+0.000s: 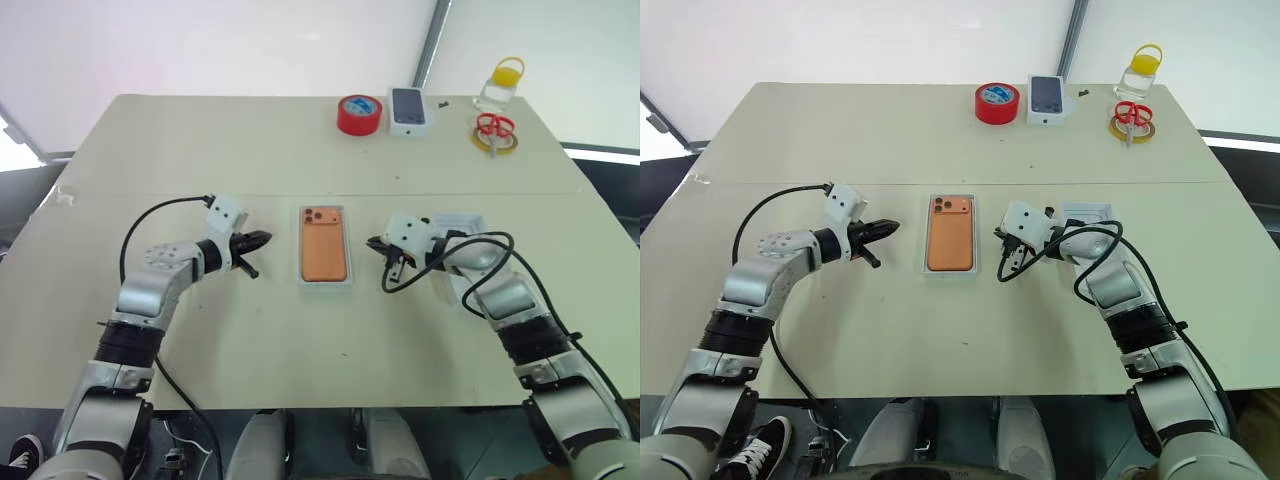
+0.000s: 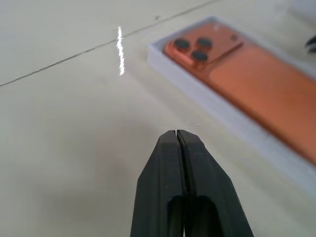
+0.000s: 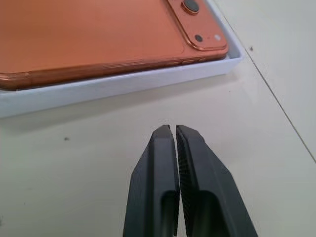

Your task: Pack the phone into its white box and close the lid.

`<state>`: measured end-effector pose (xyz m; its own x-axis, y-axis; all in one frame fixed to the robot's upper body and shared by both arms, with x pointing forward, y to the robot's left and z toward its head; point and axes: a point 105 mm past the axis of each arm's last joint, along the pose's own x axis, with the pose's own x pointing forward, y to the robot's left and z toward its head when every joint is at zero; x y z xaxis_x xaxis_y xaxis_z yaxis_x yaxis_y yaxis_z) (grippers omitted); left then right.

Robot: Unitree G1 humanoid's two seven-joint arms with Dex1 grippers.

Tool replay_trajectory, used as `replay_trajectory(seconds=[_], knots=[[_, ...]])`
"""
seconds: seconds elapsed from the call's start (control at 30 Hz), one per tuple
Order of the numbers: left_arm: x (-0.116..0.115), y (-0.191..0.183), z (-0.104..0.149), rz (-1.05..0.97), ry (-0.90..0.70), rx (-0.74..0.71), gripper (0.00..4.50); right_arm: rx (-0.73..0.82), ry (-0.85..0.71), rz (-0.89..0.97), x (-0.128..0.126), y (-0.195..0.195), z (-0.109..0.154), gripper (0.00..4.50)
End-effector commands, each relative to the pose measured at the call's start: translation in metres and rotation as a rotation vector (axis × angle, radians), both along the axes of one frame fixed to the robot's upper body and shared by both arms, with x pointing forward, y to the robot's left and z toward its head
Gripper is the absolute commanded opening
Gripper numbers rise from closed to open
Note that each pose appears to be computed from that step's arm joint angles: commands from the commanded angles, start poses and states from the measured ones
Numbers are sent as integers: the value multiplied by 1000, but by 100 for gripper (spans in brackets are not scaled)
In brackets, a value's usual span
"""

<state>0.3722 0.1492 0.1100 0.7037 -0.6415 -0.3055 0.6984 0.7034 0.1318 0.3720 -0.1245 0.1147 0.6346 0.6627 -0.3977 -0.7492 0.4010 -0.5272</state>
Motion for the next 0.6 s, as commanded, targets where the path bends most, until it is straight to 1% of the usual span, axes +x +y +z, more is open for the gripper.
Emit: replay_trajectory(seconds=[0.03, 0.07, 0.17, 0.27, 0.33, 0.43, 0.6], knots=[[-4, -15, -1, -112, -61, 96, 0, -17, -47, 33, 2, 10, 7, 6], [-2, -21, -6, -124, -72, 120, 0, -18, -53, 31, 2, 12, 6, 6], [-4, -48, -11, -185, -49, 95, 0, -32, -58, 42, 1, 16, 2, 6], [-17, -82, -18, -310, 3, 61, 0, -26, -43, 59, -4, 16, 0, 6], [-26, -105, -17, -395, 16, 28, 0, -28, -35, 56, -6, 12, 0, 6], [-32, -136, -11, -462, 22, -34, 0, -49, -5, 44, -12, 1, -4, 6], [-35, -168, -11, -528, 13, -38, 0, -62, 50, 38, -29, -15, -8, 6]])
